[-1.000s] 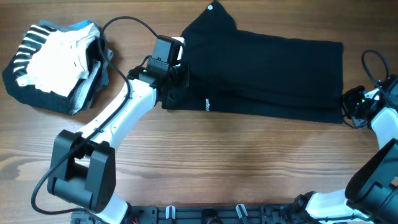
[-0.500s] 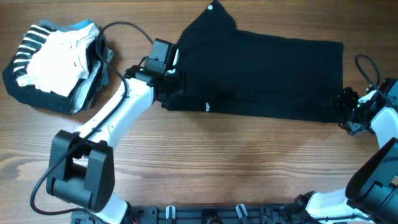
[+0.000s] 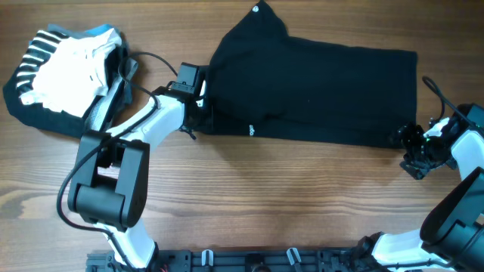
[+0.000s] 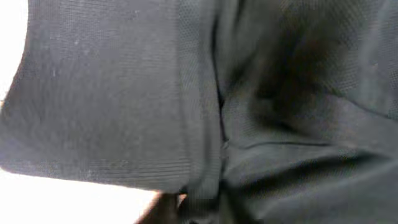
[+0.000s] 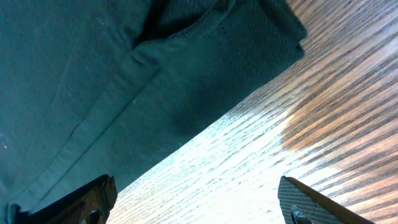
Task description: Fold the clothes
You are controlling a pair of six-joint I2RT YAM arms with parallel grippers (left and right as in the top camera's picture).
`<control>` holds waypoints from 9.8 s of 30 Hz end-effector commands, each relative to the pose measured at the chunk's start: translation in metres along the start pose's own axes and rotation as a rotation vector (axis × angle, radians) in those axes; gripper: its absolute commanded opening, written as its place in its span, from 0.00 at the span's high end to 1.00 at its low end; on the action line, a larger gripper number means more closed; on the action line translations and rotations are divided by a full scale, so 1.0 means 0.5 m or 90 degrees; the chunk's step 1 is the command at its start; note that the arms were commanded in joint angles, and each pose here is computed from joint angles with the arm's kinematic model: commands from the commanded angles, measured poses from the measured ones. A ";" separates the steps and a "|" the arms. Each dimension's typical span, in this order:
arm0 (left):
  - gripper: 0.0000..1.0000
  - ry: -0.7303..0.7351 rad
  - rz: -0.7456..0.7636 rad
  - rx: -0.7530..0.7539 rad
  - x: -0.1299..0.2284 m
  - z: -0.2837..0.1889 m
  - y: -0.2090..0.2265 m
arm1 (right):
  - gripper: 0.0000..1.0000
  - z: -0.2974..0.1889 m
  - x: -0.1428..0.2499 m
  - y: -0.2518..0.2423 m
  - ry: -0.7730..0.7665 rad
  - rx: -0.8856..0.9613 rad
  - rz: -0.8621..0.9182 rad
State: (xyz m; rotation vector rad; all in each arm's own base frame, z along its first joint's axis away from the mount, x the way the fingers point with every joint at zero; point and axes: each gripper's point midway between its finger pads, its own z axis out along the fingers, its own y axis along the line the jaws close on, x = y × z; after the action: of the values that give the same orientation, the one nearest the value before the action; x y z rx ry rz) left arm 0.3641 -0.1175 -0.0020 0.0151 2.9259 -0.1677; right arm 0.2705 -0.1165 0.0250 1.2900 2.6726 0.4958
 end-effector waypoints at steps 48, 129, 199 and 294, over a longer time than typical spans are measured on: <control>0.11 -0.115 -0.104 -0.064 -0.022 -0.297 0.154 | 0.96 0.052 0.027 0.184 0.038 -0.180 -0.134; 0.96 -0.151 0.266 0.106 -0.125 -0.049 -0.154 | 0.33 -0.050 0.017 0.184 -0.067 -0.135 -0.192; 0.96 -0.044 0.105 0.150 -0.062 -0.007 -0.048 | 0.28 -0.050 0.020 0.182 -0.063 -0.134 -0.189; 0.83 0.050 -0.256 0.003 0.053 -0.050 0.251 | 0.62 -0.027 0.069 0.121 0.043 -0.027 -0.171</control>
State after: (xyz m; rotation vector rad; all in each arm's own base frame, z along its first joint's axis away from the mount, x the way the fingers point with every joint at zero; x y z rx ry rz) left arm 0.3369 0.0074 0.0057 -0.5613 2.9662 -0.2489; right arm 0.2632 -0.0710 0.0253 1.0425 2.9290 0.3799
